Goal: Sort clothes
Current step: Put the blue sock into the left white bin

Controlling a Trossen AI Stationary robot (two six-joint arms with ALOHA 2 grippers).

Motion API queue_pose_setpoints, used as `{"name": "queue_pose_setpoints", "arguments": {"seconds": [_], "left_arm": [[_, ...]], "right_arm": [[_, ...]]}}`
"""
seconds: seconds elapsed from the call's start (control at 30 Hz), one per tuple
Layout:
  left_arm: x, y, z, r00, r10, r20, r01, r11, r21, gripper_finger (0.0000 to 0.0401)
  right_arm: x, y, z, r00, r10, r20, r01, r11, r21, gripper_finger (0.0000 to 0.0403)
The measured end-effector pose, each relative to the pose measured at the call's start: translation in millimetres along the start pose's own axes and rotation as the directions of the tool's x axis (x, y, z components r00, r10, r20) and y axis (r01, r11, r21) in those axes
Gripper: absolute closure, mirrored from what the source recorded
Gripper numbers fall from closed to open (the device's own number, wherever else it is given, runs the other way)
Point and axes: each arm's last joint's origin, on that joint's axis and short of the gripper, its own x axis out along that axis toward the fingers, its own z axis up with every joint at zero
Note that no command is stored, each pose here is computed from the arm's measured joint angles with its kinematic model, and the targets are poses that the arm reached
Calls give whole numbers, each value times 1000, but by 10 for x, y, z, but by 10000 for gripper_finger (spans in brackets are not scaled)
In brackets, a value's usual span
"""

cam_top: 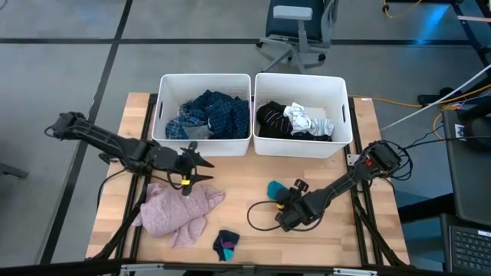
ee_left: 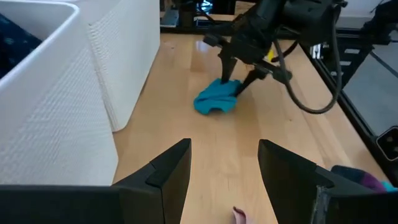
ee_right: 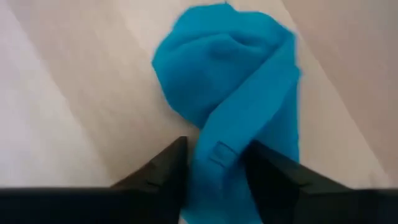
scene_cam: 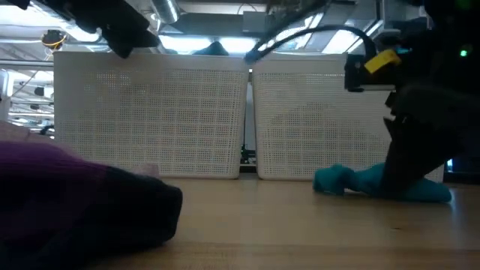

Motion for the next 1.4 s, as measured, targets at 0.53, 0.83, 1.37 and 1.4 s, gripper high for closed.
{"name": "queue_pose_setpoints", "arguments": {"seconds": [0.53, 0.83, 1.37, 1.4], "left_arm": [[517, -126, -157, 999, 6, -47, -5, 1000, 14, 224], [824, -202, -235, 1000, -8, 13, 7, 997, 74, 224], [1329, -322, -452, 995, -61, -76, 69, 991, 118, 224], [1358, -328, -465, 995, -59, -83, 69, 990, 125, 224]], "right_arm": [[-32, 194, 284, 918, 79, 389, -30, 991, -132, 394], [-100, 295, 394, 850, 129, 510, -57, 986, -154, 392], [-127, 313, 499, 804, 128, 580, -72, 990, -119, 395], [-127, 314, 500, 804, 128, 581, -72, 990, -118, 395]]}}
